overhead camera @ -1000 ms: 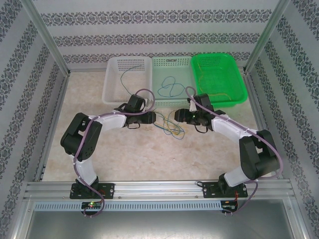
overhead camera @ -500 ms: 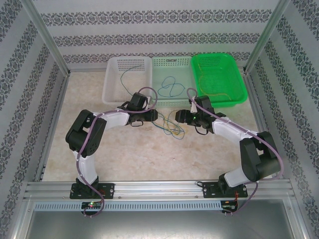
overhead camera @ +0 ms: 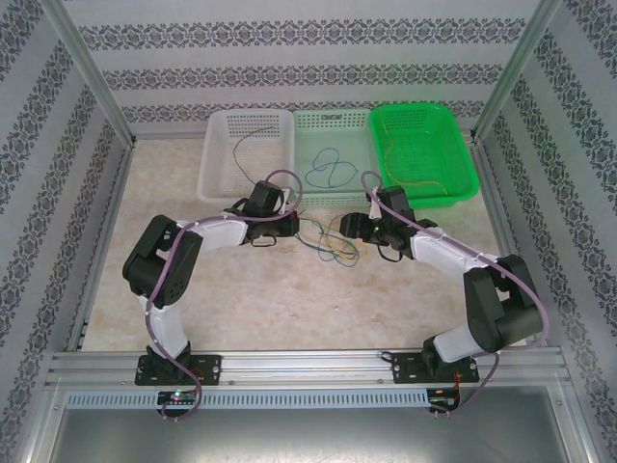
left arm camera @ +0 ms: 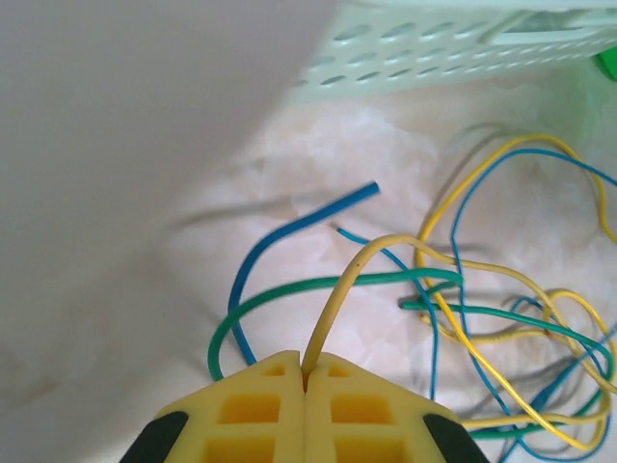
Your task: Untangle the cables
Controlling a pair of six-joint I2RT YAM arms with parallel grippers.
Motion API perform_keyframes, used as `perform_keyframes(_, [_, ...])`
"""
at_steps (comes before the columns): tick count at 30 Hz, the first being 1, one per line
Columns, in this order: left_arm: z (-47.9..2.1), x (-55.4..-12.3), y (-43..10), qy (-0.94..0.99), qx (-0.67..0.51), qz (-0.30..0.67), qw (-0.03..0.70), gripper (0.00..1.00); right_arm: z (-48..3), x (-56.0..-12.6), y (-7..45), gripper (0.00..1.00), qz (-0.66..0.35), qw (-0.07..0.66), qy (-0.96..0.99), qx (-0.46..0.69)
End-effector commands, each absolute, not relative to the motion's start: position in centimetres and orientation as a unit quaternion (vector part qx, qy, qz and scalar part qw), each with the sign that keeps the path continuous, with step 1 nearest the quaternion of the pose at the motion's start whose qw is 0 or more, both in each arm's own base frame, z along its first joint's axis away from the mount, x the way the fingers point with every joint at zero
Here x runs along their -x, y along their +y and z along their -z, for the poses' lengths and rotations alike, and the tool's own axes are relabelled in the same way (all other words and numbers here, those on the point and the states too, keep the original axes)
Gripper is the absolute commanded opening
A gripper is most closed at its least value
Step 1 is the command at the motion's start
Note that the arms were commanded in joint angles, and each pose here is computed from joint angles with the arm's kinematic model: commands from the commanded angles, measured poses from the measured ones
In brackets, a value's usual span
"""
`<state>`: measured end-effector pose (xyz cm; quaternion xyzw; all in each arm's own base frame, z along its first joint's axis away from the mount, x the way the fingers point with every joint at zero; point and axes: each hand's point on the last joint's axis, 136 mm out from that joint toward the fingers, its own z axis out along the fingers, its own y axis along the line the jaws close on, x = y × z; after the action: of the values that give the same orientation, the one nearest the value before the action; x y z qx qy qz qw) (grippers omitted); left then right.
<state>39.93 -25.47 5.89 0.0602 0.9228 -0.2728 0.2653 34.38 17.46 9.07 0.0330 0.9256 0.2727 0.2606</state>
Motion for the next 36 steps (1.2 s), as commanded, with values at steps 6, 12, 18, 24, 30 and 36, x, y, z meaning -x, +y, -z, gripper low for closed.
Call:
perform_keyframes(6, [-11.8, -37.8, -25.8, 0.899, -0.115, 0.287, 0.311, 0.01, -7.9, -33.2, 18.5, 0.68, -0.264, 0.251, 0.931, -0.011])
perform_keyframes(12, [-15.6, -36.8, -25.4, 0.884, -0.127, 0.287, 0.347, 0.01, -5.9, -32.5, 18.2, 0.69, -0.255, 0.23, 0.939, -0.028])
perform_keyframes(18, [-20.3, -35.4, -25.1, 0.852, -0.159, 0.302, 0.396, 0.02, -4.2, -32.1, 17.8, 0.53, -0.242, 0.209, 0.947, -0.038])
perform_keyframes(24, [-22.1, -34.5, -23.2, 0.848, -0.16, 0.269, 0.427, 0.03, -4.1, -31.8, 18.0, 0.27, -0.254, 0.212, 0.943, -0.042])
perform_keyframes(30, [-23.5, -34.6, -20.9, 0.85, -0.136, 0.22, 0.459, 0.03, -3.6, -30.8, 17.1, 0.22, -0.244, 0.209, 0.945, -0.052])
perform_keyframes(36, [-26.2, -34.2, -19.1, 0.837, -0.13, 0.188, 0.498, 0.04, -3.0, -29.9, 15.9, 0.21, -0.236, 0.204, 0.948, -0.068])
